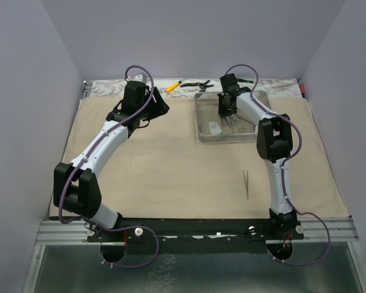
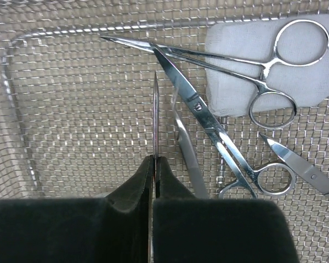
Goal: Open and lay out the surgical kit
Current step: Pick up the medical item from the container, then place the medical item in the surgical kit, then pick up the medical item from the container.
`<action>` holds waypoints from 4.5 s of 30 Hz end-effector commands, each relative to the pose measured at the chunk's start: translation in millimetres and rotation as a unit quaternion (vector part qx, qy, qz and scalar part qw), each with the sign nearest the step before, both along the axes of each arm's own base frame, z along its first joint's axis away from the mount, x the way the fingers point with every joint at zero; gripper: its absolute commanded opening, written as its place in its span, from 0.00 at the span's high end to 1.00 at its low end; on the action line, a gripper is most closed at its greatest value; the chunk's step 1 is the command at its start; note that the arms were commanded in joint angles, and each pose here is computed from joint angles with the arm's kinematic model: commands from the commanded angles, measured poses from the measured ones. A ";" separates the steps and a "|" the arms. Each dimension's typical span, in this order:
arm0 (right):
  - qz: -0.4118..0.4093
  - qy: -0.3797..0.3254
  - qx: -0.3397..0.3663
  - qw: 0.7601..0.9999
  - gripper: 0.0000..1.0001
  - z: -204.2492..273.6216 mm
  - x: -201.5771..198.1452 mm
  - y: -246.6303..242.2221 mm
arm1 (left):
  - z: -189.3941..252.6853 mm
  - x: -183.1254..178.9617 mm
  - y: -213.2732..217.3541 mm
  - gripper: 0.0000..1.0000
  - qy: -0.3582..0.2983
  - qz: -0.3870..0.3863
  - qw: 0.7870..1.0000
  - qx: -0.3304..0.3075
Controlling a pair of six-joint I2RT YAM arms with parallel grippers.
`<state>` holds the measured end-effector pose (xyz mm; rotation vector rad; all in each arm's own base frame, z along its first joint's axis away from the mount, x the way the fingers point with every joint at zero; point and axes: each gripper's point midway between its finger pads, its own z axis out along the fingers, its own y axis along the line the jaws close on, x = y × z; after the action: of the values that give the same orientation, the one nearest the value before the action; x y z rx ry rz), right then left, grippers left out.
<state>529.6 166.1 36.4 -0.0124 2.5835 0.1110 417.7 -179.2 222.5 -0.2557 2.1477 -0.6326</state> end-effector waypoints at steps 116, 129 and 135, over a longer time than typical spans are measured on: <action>0.010 -0.112 -0.039 0.993 0.51 82.2 8.0 -13.8 | -27.6 7.2 32.8 0.37 0.016 0.023 0.998 0.053; 0.042 -0.069 -0.040 0.996 0.66 21.7 35.3 -13.5 | -41.2 21.1 24.6 0.37 0.043 0.013 0.998 0.035; 0.053 -0.045 -0.041 0.997 0.71 3.1 24.2 -14.0 | -49.7 22.4 28.5 0.37 0.054 0.015 0.998 0.038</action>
<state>561.1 153.6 59.5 -0.1444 2.4465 0.0215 438.0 -150.9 174.0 -0.2775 2.2447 -0.5089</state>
